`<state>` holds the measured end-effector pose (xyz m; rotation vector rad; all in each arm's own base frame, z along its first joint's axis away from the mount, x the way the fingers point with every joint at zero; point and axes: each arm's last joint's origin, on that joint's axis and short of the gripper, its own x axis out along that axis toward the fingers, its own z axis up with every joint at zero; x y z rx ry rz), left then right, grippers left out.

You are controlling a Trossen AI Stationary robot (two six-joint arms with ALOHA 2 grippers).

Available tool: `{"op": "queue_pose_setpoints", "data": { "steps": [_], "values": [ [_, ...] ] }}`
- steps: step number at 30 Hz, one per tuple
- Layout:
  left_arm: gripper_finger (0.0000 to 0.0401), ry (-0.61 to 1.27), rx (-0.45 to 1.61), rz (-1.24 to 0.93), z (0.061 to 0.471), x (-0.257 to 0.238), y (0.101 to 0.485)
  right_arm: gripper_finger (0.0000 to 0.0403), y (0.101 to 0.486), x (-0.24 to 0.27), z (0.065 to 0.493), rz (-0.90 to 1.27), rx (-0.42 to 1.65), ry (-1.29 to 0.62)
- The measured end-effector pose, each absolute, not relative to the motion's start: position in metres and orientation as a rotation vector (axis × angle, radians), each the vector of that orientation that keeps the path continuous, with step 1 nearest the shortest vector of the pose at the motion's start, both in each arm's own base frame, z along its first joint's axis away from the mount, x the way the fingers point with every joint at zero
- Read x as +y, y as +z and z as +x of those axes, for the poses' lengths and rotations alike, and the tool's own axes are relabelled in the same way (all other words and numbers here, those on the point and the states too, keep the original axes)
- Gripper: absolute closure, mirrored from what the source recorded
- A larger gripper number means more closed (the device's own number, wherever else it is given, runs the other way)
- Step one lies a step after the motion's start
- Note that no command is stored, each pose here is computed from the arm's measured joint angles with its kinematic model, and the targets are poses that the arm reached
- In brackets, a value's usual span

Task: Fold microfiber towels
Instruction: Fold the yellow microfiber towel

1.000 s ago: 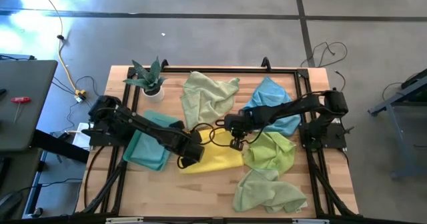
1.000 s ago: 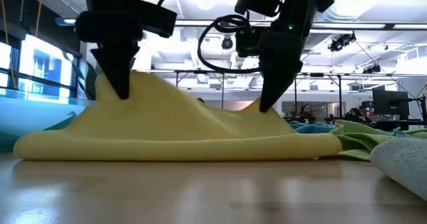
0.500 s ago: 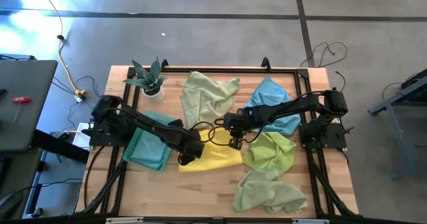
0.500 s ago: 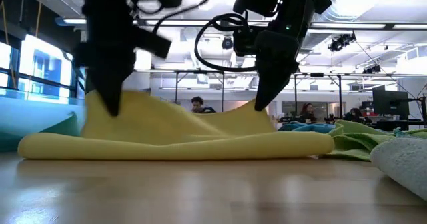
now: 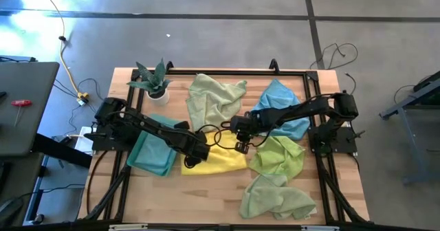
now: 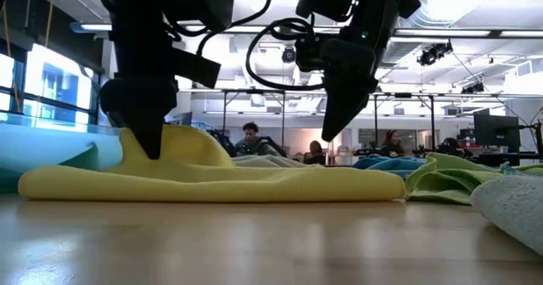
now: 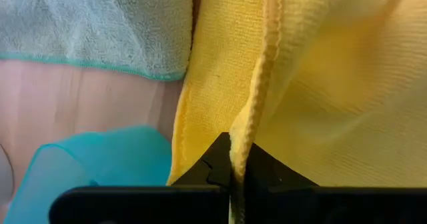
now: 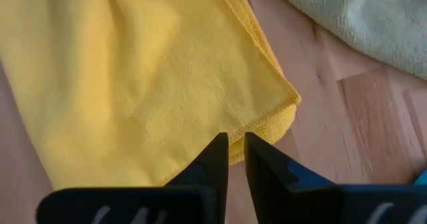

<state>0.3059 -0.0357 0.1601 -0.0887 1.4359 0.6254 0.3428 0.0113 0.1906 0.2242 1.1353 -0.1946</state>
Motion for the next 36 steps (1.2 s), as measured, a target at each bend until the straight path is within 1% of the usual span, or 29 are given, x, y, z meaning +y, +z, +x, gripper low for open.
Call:
{"op": "queue_pose_setpoints", "data": {
  "steps": [4, 10, 14, 19, 25, 28, 30, 36],
  "values": [
    [0.0364, 0.612, 1.448, -0.093, 0.305, -0.036, 0.160, 0.0341, 0.191, 0.011, 0.344, 0.226, 1.117, -0.193],
    [0.0284, 0.608, 1.454, -0.105, 0.305, -0.036, 0.160, 0.0299, 0.192, 0.012, 0.351, 0.239, 1.062, -0.180],
    [0.0244, 0.629, 1.448, -0.069, 0.307, -0.036, 0.165, 0.0291, 0.179, 0.009, 0.356, 0.246, 1.076, -0.192],
    [0.0234, 0.748, 1.382, 0.129, 0.306, -0.037, 0.184, 0.0290, 0.168, -0.001, 0.359, 0.256, 1.104, -0.216],
    [0.0233, 0.737, 1.447, 0.215, 0.301, -0.039, 0.191, 0.0290, 0.168, -0.016, 0.358, 0.252, 1.110, -0.231],
    [0.0233, 0.743, 1.461, 0.212, 0.299, -0.038, 0.191, 0.0290, 0.168, -0.024, 0.358, 0.282, 1.114, -0.192],
    [0.0233, 0.734, 1.461, 0.166, 0.298, -0.040, 0.194, 0.0290, 0.168, -0.028, 0.358, 0.307, 1.107, -0.174],
    [0.0233, 0.715, 1.318, 0.029, 0.290, -0.047, 0.221, 0.0290, 0.168, -0.045, 0.357, 0.362, 1.102, -0.141]
  ]
}}
